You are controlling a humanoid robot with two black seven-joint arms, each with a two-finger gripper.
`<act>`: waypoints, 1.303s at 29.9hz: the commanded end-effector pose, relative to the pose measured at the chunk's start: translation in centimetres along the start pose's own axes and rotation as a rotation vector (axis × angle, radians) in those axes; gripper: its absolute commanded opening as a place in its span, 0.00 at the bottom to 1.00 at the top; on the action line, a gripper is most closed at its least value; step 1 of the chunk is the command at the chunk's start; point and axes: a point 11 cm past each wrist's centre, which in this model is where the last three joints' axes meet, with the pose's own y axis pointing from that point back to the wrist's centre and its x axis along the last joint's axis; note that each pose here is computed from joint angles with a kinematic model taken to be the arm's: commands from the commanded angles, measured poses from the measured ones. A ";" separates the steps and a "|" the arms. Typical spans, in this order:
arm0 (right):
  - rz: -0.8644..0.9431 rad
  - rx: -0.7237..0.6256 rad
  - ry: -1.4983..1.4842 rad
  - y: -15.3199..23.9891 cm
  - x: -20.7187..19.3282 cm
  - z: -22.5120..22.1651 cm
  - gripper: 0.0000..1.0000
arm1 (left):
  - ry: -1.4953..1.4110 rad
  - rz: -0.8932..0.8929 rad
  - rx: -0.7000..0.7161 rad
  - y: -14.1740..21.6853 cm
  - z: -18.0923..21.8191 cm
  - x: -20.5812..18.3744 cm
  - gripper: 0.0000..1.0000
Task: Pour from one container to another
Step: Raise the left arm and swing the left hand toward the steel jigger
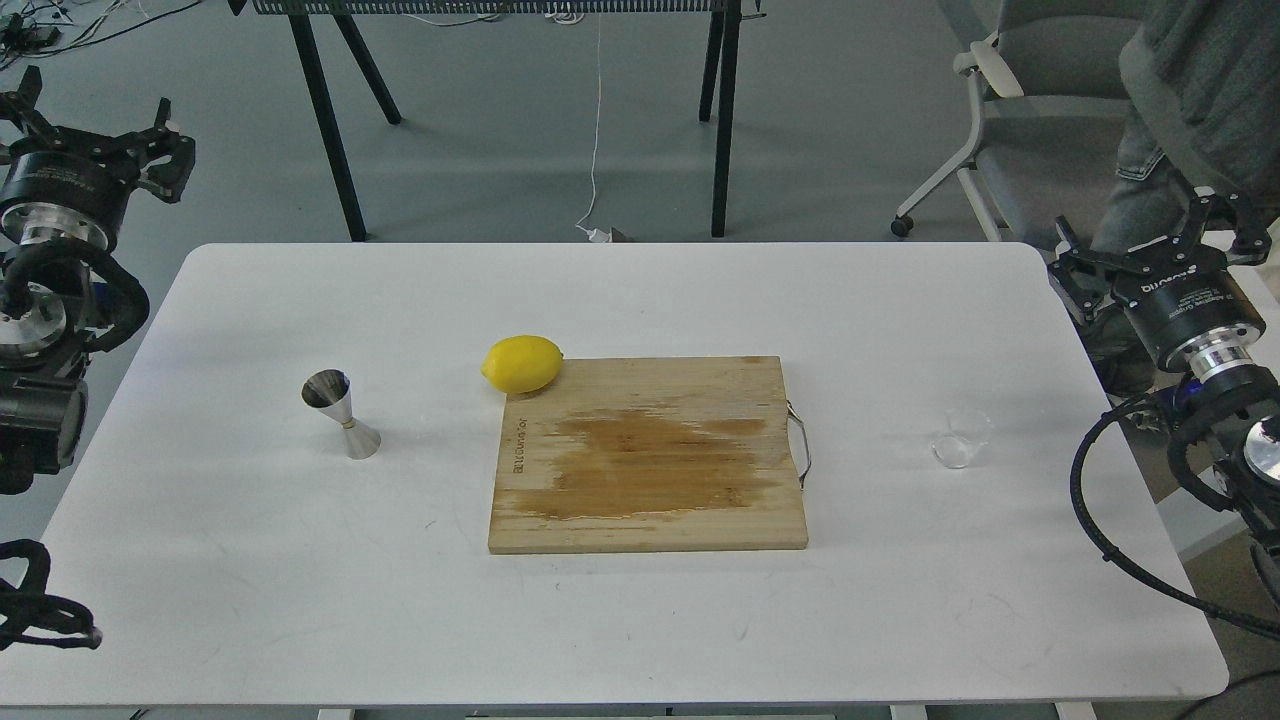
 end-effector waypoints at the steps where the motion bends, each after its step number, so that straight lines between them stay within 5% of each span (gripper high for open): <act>1: 0.000 0.001 -0.002 0.0 0.0 0.0 1.00 | -0.151 0.021 -0.055 0.1 4.4 0.3 1.00; 11: -0.008 -0.009 -0.014 -0.2 -0.2 0.8 1.00 | -0.678 -0.013 -0.231 -0.1 15.2 -3.8 1.00; 25: -0.007 -0.005 -0.001 -0.1 -0.2 0.2 1.00 | -1.048 -0.137 -0.146 -1.6 15.1 -8.1 1.00; 30: -0.002 -0.004 0.001 0.0 -0.1 0.1 1.00 | -1.373 -0.223 0.036 -3.1 12.8 -10.8 1.00; 39: -0.001 -0.004 0.001 0.0 0.0 0.1 1.00 | -2.033 -0.429 0.584 -4.0 3.2 -9.2 1.00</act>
